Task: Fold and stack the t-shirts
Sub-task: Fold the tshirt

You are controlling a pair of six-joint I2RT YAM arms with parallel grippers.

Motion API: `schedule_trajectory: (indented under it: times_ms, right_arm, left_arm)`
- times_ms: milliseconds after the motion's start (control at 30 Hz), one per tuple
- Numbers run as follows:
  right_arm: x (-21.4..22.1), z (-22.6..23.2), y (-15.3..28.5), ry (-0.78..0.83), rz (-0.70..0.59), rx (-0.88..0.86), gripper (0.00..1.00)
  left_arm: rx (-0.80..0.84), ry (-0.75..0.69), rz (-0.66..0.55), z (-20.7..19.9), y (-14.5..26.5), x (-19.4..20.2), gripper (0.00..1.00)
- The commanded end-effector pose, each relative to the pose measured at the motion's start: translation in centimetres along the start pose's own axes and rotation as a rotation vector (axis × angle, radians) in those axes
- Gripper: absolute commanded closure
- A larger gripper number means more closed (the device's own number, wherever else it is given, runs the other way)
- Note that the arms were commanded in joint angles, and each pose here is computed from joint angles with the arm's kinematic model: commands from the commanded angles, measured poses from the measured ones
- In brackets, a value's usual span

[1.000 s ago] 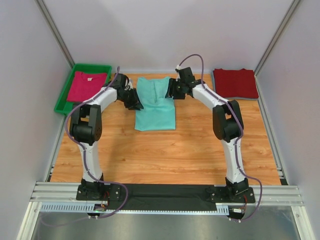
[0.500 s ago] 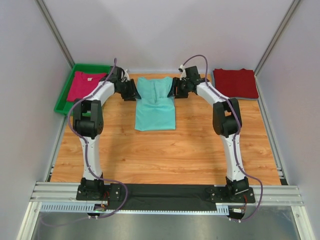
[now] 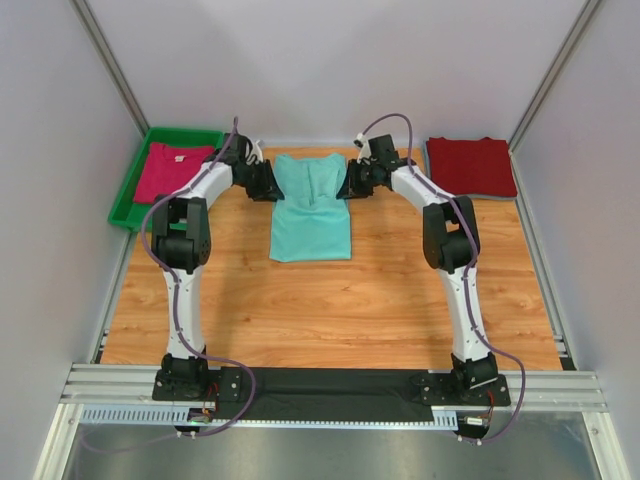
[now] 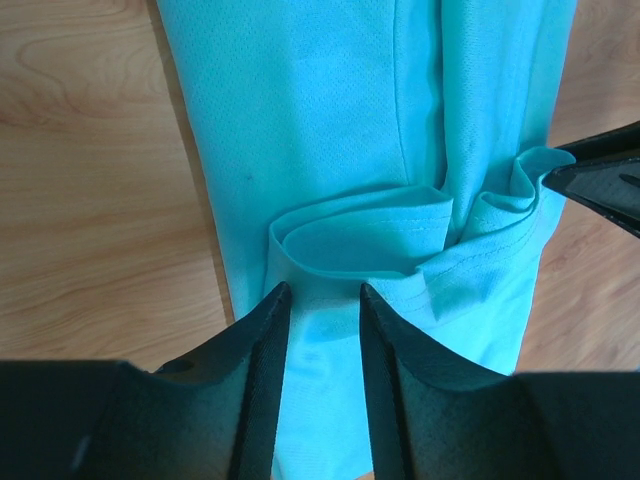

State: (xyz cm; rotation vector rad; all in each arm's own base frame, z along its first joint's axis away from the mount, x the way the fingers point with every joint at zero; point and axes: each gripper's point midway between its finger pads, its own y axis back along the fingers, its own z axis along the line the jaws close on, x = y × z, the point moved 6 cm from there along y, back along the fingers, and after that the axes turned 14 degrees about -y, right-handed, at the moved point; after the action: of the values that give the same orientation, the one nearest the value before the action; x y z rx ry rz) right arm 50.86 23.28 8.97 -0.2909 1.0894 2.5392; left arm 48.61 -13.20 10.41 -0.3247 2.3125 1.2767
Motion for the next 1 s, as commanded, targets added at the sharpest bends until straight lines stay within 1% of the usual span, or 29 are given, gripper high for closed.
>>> schedule_trajectory:
  times_ms: [0, 33, 67, 100, 133, 167, 200, 233, 367, 533, 600, 633, 667, 700, 733, 767, 800, 833, 867, 900, 933, 967]
  right_arm:
    - [-1.5, 1.1, 0.8, 0.013, -0.044, -0.041, 0.83]
    - [-1.7, 1.2, 1.0, 0.007, -0.058, -0.039, 0.88]
    - [-1.9, 1.1, 1.3, 0.004, -0.068, -0.037, 0.92]
    - [-1.9, 1.1, 1.8, 0.0, -0.075, -0.03, 0.92]
    - [-2.2, 0.8, 2.2, -0.004, -0.095, -0.014, 0.95]
    - [-2.2, 0.8, 2.5, -0.004, -0.104, -0.009, 1.0]
    - [-1.4, -0.1, 2.4, -0.02, -0.093, 0.009, 1.0]
    - [-2.1, 0.4, 3.3, -0.004, -0.134, 0.002, 1.0]
    - [-1.8, -0.1, 4.1, 0.004, -0.173, 0.034, 1.0]
    - [-2.3, 0.3, 4.1, 0.008, -0.184, 0.02, 1.0]
    - [-2.3, -0.4, 3.1, 0.0, -0.155, 0.025, 0.94]
    - [-2.2, -0.5, 2.9, -0.008, -0.137, 0.029, 0.91]
    - [-3.0, 0.2, 3.0, -0.001, -0.149, 0.022, 0.86]
    - [-2.8, -0.4, 2.4, -0.011, -0.131, 0.035, 0.85]
    - [-2.7, -0.7, 2.5, -0.02, -0.121, 0.065, 0.82]
    - [-3.3, -0.3, 2.7, -0.018, -0.132, 0.072, 0.73]
    - [-3.3, -0.4, 2.8, -0.019, -0.131, 0.088, 0.7]
    - [-3.1, -0.7, 3.2, -0.023, -0.124, 0.129, 0.68]
    - [-3.1, -0.7, 3.7, -0.023, -0.123, 0.146, 0.63]
    - [-2.9, -0.8, 4.0, -0.022, -0.114, 0.161, 0.61]
    - [-2.7, -0.6, 5.0, -0.017, -0.105, 0.183, 0.6]
    - [-2.4, -0.5, 5.6, -0.016, -0.097, 0.19, 0.59]
  left_arm:
    - [0.028, -0.017, -0.032, -0.1, -0.2, -1.1, 0.64]
    - [0.031, -0.012, -0.038, 0.0, -0.2, -1.2, 0.77]
    - [0.031, -0.003, -0.039, -0.1, -0.2, -1.2, 0.85]
    - [0.029, -0.003, -0.049, -0.1, 0.1, -1.4, 1.0]
    - [0.008, -0.002, -0.053, 0.1, 0.1, -1.2, 1.0]
    - [-0.001, 0.003, -0.059, 0.1, 0.2, -1.2, 1.0]
    - [-0.004, -0.003, -0.076, -0.1, 0.8, -1.4, 1.0]
    - [-0.004, -0.003, -0.079, -0.1, 0.9, -1.2, 1.0]
    - [-0.053, 0.008, -0.101, 0.0, 2.0, -1.1, 1.0]
    - [-0.07, 0.02, -0.118, 0.2, 1.9, -1.4, 1.0]
    - [-0.073, 0.027, -0.098, 0.5, 1.4, -1.4, 1.0]
    - [-0.077, 0.028, -0.097, 0.4, 1.6, -1.8, 0.98]
    - [-0.081, 0.028, -0.092, 0.5, 1.5, -1.9, 0.93]
    - [-0.089, 0.027, -0.088, 0.5, 1.5, -1.9, 0.81]
    - [-0.099, 0.03, -0.085, 0.6, 1.7, -2.0, 0.73]
    - [-0.13, 0.026, -0.083, 0.9, 1.9, -2.0, 0.66]
    - [-0.15, 0.023, -0.079, 0.9, 2.3, -2.1, 0.61]
    - [-0.169, 0.027, -0.059, 0.8, 2.8, -1.9, 0.61]
    - [-0.2, 0.022, -0.058, 1.0, 3.3, -1.9, 0.6]
    - [-0.21, 0.014, -0.074, 0.5, 4.4, -2.1, 0.59]
    - [-0.21, 0.017, -0.059, 0.4, 4.6, -1.3, 0.59]
    - [-0.203, 0.0, -0.089, -0.5, 6.0, -1.6, 0.59]
